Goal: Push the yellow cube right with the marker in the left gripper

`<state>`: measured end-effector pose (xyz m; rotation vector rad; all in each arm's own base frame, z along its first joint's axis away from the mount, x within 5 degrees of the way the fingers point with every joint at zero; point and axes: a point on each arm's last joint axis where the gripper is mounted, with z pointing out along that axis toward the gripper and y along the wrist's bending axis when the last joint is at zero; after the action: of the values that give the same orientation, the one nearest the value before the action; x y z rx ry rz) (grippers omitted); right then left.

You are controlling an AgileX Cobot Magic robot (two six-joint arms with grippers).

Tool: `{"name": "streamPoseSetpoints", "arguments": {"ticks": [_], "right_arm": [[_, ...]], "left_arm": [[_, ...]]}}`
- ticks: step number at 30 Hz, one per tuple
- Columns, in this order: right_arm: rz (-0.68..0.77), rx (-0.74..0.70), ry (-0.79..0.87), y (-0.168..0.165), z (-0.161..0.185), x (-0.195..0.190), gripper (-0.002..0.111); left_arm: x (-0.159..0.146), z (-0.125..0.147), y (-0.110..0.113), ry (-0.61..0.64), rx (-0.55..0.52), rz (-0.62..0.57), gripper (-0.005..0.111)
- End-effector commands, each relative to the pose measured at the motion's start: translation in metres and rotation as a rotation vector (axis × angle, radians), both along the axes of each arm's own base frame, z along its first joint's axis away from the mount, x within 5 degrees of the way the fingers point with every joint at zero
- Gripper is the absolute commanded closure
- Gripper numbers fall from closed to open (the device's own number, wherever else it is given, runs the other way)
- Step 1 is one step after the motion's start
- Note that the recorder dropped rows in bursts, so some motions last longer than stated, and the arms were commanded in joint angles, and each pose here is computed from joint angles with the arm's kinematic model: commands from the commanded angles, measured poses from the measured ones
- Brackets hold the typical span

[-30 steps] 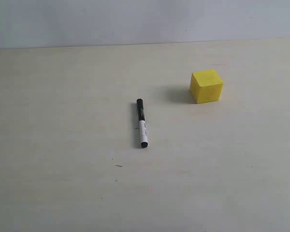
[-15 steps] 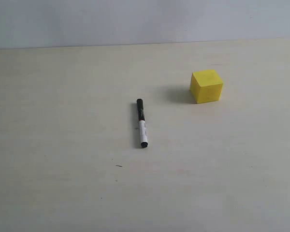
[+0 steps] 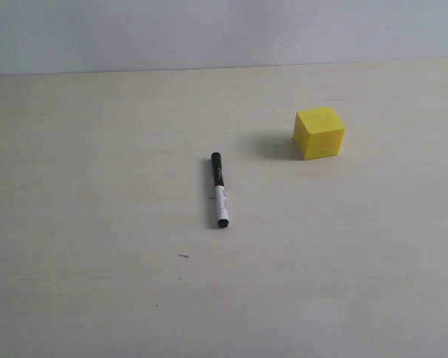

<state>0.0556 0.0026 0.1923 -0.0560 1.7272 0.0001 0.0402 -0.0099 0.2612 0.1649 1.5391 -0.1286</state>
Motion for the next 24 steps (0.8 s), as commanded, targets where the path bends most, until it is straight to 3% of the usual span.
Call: {"name": "streamPoseSetpoints", "arguments": {"ticks": [1,10,18,24], "right_arm": [[-0.004,0.001,-0.009,0.0,0.0,0.0,0.108],[-0.004,0.003,-0.009,0.0,0.0,0.0,0.108],[-0.004,0.001,-0.009,0.0,0.0,0.0,0.108],[-0.004,0.001,-0.009,0.0,0.0,0.0,0.108]], "left_arm": [[0.005,-0.016,0.001,0.016,0.033,0.016,0.107],[0.01,-0.038,0.002,0.097,-0.027,0.042,0.107],[0.014,-0.068,0.002,0.183,-0.013,0.044,0.107],[0.015,-0.07,0.002,0.182,-0.015,0.044,0.107]]}}
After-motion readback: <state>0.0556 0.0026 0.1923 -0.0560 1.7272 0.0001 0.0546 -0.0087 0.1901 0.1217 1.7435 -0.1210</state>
